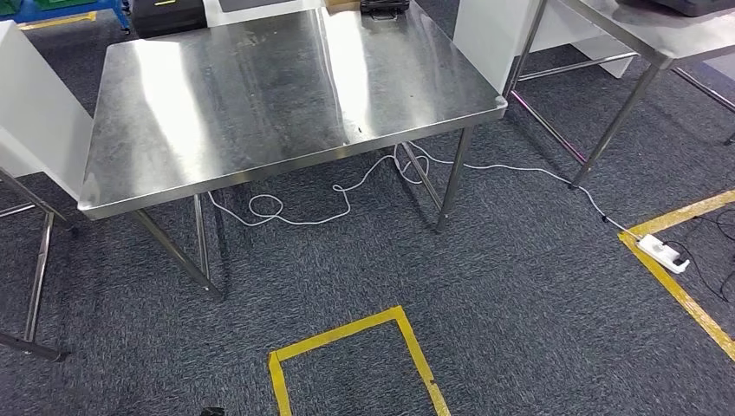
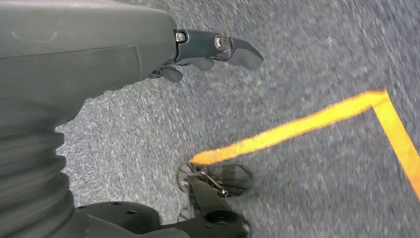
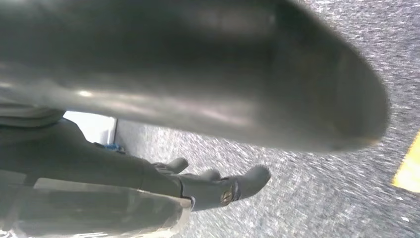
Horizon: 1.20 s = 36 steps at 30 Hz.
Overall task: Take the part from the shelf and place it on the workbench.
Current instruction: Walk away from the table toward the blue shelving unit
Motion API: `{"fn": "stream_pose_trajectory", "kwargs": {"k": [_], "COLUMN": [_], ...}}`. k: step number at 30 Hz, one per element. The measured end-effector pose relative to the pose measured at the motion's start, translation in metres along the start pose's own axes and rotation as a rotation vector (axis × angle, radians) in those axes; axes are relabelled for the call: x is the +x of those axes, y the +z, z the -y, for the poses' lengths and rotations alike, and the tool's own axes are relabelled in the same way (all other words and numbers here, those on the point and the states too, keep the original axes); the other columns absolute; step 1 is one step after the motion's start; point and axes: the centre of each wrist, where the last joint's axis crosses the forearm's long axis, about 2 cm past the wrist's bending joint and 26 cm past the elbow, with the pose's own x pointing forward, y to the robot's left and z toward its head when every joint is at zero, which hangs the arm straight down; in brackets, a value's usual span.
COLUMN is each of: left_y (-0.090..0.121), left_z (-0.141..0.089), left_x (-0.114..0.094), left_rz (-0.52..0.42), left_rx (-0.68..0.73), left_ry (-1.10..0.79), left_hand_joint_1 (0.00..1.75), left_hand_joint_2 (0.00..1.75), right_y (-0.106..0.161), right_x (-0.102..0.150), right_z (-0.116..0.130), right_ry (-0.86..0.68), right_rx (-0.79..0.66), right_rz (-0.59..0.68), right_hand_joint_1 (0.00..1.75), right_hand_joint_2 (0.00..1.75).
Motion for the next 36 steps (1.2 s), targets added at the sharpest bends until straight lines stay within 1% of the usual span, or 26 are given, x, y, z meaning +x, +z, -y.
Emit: {"fn": "stream_pose_trajectory", "kwargs": {"k": [8,12,22,28,36], "left_y": [0.0008,0.0003,0.0004,-0.0014,-0.0014], "left_z": [0.0004,0.0015,0.0026,0.0022,0.0012], "left_x": [-0.0018,0.0001,0.0009,0.0051,0.0039], "left_rz": [-0.006,-0.004,-0.007,0.000,-0.006], "left_rx": [-0.012,-0.023,-0.030,-0.031,-0.034], "left_ry": [0.004,0.005,-0.003,-0.005,-0.005], "left_hand_joint_1": [0.00,0.00,0.00,0.00,0.00], "left_hand_joint_2": [1.75,1.75,1.75,1.75,1.75], "right_y": [0.0004,0.0008,0.0015,0.0018,0.0021], "right_x": [0.0011,0.0011,0.0049,0.0048,0.0054], "right_z": [-0.0021,-0.0055,-0.0032,-0.0057,-0.0072], "right_ry": [0.019,0.018,0.002,-0.006,-0.001], "right_rx": [0.010,0.020,0.019,0.024,0.029], "right_rz": [-0.012,-0.021,-0.023,-0.034,-0.036], "right_hand_joint_1": [0.00,0.00,0.00,0.00,0.00], "right_hand_joint_2": [0.00,0.00,0.00,0.00,0.00]}}
